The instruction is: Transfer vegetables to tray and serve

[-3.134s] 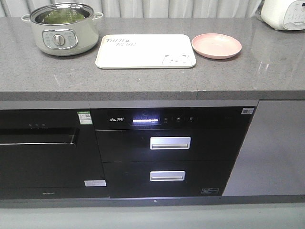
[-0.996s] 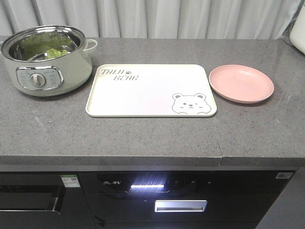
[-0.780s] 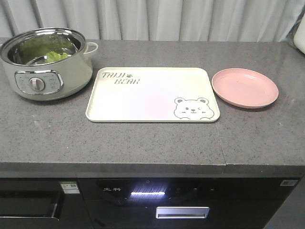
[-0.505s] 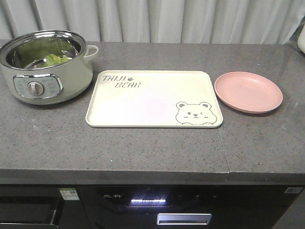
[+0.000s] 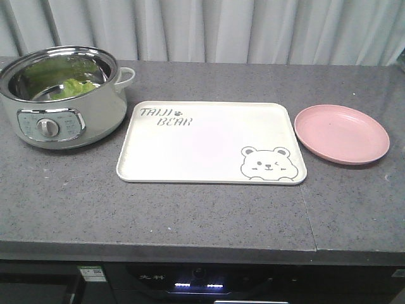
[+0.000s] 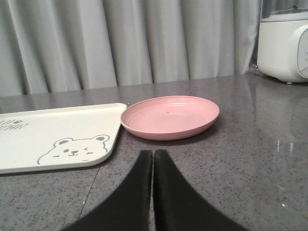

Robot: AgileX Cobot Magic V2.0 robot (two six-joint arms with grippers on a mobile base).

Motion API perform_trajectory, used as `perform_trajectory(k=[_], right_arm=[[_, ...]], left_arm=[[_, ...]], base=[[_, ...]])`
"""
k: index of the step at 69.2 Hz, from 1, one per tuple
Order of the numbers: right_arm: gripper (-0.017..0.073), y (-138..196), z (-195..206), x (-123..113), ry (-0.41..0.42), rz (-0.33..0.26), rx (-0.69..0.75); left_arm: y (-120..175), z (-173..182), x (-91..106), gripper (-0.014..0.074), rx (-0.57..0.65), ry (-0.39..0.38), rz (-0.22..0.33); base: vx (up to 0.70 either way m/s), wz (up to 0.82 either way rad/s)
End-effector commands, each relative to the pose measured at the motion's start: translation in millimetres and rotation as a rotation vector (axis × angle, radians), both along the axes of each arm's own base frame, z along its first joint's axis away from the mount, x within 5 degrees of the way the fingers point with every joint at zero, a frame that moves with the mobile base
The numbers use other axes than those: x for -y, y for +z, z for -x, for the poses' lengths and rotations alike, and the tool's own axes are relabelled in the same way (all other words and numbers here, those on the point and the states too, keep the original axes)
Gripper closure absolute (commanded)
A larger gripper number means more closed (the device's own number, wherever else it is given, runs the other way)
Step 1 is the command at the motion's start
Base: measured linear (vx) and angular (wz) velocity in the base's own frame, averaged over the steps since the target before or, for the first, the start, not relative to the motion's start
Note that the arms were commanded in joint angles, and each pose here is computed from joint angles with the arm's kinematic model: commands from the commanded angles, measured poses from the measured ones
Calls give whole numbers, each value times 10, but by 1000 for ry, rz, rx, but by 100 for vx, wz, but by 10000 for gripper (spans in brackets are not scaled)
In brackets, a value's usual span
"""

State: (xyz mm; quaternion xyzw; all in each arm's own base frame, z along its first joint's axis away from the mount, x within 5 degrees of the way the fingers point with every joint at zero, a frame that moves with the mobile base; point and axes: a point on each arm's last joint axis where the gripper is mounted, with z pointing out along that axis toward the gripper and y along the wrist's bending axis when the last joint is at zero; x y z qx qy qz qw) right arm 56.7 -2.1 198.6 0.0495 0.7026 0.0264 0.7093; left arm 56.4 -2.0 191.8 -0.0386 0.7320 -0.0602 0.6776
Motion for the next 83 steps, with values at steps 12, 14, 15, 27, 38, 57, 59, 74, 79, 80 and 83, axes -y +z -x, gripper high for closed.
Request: perform_trajectory(k=[12,14,15,27,38,57,59,74,79,80,83], right_arm=[[561,25,0,-3,1,19,66],[561,25,0,-3,1,19,66],[561,25,0,-3,1,19,66],[561,25,0,-3,1,19,66],[561,25,0,-3,1,19,66],[561,23,0,-3,1,19,64],[561,23,0,-3,1,19,64],[561,23,0,-3,1,19,64],[561,23,0,-3,1,19,64],[561,23,0,-3,1,19,64],[561,23,0,-3,1,19,64]], left_arm=[[-1,-16,1,599,53,-1,6],[-1,-16,1,599,53,-1,6],[-1,-16,1,599,53,-1,6],[-1,-16,1,599,53,-1,6],[-1,-16,1,599,53,-1,6],[-1,-16,1,599,53,-1,6],[-1,-16,1,599,53,-1,6],[-1,-16,1,599,53,-1,6],[-1,-16,1,599,53,-1,6],[-1,-16,1,599,53,-1,6],[-1,-16,1,599,53,-1,6]], base=[[6,2],[5,1],[6,1],[6,1],[7,-1],[6,-3],[4,-3],[3,-2],[2,-1],[2,-1],[2,-1]])
